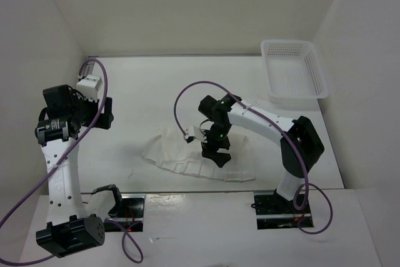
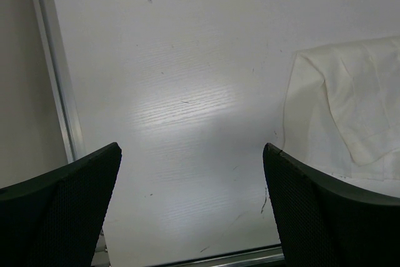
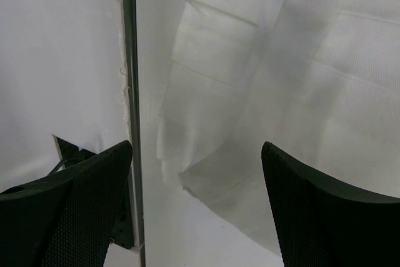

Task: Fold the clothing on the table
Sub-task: Fold the skirt

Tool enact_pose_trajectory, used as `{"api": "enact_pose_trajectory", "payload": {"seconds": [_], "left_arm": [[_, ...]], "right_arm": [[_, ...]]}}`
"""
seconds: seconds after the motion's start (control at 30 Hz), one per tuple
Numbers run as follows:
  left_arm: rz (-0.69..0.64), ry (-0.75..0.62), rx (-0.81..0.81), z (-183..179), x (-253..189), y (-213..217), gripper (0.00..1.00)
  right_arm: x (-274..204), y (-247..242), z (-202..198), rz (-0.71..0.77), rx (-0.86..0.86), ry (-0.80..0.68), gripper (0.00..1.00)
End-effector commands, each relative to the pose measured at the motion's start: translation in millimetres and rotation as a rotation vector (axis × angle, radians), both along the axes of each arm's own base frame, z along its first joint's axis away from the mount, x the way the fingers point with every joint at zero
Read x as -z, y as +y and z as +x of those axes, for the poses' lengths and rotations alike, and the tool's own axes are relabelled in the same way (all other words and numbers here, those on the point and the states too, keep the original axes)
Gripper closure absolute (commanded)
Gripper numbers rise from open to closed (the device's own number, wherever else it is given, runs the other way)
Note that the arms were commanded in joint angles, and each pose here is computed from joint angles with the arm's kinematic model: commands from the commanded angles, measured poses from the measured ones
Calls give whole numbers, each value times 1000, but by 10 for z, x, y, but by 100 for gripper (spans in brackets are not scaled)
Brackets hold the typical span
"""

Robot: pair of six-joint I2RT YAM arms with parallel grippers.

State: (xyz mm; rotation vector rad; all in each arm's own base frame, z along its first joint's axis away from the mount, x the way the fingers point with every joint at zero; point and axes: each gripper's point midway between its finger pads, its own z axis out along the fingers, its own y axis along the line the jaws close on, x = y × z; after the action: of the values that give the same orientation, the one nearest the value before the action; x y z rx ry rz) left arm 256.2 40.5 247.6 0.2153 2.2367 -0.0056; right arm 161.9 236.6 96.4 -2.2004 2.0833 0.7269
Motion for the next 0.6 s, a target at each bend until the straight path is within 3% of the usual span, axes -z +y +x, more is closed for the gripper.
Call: {"api": "enact_pose_trajectory", "payload": {"seconds": [0.0, 0.57], "left_arm": [[17, -26, 5, -29, -41, 6, 0], [24, -27, 11, -10, 0, 16, 0]], "right_arm": [[32, 103, 4, 40, -52, 7, 12], [163, -467, -245, -157, -51, 94, 12]]}}
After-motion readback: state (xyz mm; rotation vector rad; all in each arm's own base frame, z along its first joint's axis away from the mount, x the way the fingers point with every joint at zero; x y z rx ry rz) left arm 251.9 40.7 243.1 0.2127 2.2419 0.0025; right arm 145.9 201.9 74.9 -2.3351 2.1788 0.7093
